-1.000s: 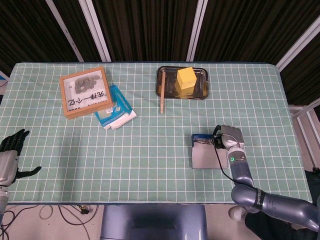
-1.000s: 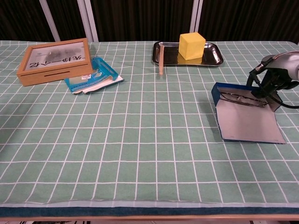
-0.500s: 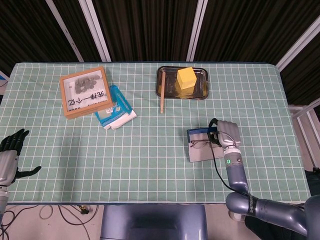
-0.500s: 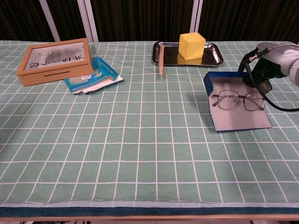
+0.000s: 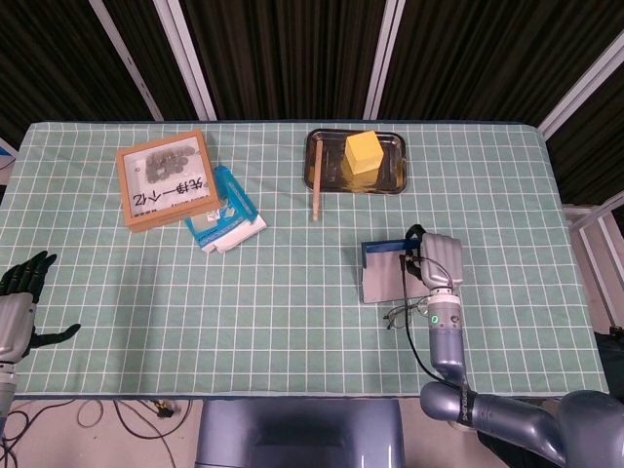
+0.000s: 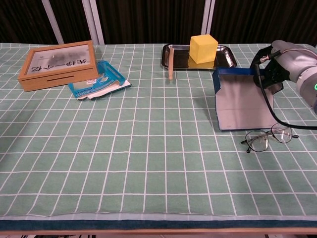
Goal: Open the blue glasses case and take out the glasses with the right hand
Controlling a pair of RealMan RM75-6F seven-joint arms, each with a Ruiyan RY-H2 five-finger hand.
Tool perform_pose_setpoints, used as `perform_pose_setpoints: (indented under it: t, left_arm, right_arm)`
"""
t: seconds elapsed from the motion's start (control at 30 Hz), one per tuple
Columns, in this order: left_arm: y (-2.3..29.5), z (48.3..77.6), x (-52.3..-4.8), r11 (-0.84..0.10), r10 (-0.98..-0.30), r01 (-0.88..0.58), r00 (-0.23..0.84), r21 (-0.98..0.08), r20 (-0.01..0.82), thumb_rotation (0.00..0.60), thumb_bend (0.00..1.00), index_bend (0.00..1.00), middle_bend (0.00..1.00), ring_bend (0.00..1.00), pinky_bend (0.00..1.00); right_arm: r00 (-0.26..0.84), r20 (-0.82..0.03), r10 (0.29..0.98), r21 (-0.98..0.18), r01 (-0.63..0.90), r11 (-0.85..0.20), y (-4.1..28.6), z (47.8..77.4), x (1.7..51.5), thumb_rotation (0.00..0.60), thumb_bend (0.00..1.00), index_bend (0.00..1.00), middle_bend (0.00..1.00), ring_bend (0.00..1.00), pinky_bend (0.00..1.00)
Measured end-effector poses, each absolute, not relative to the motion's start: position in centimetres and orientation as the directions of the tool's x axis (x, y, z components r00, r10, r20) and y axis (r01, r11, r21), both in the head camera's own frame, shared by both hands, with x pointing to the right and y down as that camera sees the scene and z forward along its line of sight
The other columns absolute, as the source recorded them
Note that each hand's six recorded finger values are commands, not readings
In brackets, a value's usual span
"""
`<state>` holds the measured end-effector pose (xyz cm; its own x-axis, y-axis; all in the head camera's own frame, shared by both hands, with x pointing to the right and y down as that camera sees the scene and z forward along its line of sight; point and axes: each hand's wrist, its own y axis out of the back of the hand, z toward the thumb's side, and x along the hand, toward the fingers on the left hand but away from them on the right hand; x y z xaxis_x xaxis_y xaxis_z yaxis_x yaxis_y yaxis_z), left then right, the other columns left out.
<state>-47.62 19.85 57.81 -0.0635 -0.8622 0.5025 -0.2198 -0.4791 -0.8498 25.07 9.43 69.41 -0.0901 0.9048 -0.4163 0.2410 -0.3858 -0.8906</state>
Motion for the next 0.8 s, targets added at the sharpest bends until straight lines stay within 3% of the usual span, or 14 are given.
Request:
perform_pose_setpoints:
  t: [0.37,0.63,0.73,0.8]
  left_arm:
    - [19.9,57.8,-47.5,-0.479,-0.863,-0.219,-0.062,-0.850,0.502,0.600,0.03,0.00,0.00,0.00,0.00]
    - [19.9,57.8,-47.6,-0.479,-0.862,-0.224,-0.061,-0.849,0.503,0.600,0.03,0.00,0.00,0.00,0.00]
    - [19.9,57.9,-47.4,-0.484,-0.860,-0.224,-0.057,-0.846,0.507,0.600,0.03,0.00,0.00,0.00,0.00]
    - [19.9,57.9,-47.4,-0.484,-0.860,-0.225,-0.056,-0.845,0.507,0.600,0.03,0.00,0.00,0.00,0.00]
  right_arm:
    - [-0.077,-0.401,0.913,-0.898,0.230,-0.375,7.9,68.8,24.1,0.600,0.51,0.49,0.87,0.94,1.00]
    - [-0.101,-0.424,0.900,-0.901,0.153,-0.407,4.5,69.7,23.0,0.600,0.51,0.47,0.87,0.94,1.00]
    - [-0.119,-0.420,0.900,-0.906,0.123,-0.406,3.0,70.0,22.8,0.600,0.46,0.26,0.87,0.93,1.00]
    - [-0.136,-0.415,0.900,-0.909,0.103,-0.404,2.1,70.2,22.8,0.600,0.40,0.06,0.86,0.93,1.00]
